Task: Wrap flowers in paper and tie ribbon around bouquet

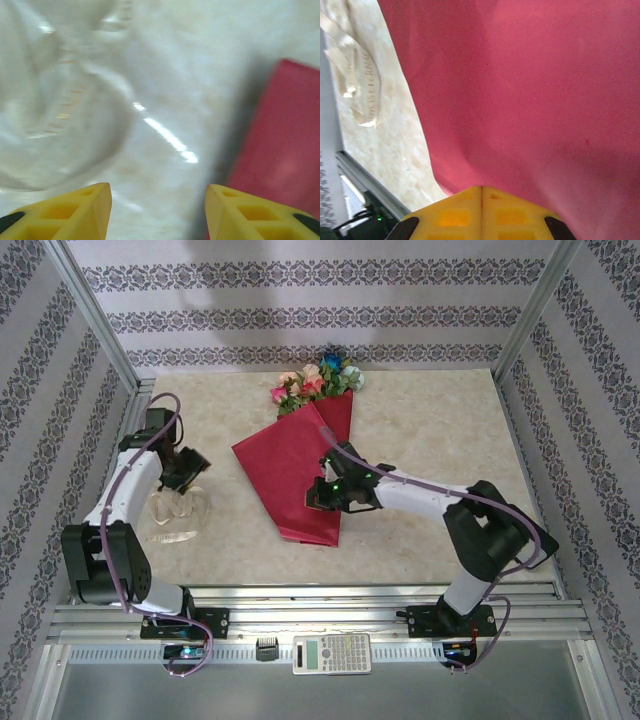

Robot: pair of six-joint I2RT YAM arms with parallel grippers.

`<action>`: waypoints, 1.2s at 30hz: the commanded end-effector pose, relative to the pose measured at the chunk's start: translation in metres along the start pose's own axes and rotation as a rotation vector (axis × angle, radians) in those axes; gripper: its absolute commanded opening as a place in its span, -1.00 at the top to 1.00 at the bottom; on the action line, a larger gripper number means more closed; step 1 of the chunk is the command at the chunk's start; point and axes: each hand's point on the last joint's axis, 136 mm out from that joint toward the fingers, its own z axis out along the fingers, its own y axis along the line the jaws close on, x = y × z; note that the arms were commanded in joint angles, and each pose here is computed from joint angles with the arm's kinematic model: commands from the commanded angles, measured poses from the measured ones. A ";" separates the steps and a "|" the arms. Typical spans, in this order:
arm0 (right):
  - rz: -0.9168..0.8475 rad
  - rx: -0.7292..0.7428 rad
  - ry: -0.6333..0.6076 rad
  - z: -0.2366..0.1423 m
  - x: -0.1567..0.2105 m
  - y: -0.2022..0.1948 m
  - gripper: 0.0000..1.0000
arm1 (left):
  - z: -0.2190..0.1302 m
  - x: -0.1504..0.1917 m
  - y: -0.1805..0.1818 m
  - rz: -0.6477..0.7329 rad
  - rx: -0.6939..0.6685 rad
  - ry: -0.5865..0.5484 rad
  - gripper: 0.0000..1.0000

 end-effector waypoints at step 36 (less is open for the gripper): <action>-0.073 0.018 -0.123 -0.058 -0.010 0.000 0.74 | -0.074 0.109 -0.165 0.106 0.505 0.137 1.00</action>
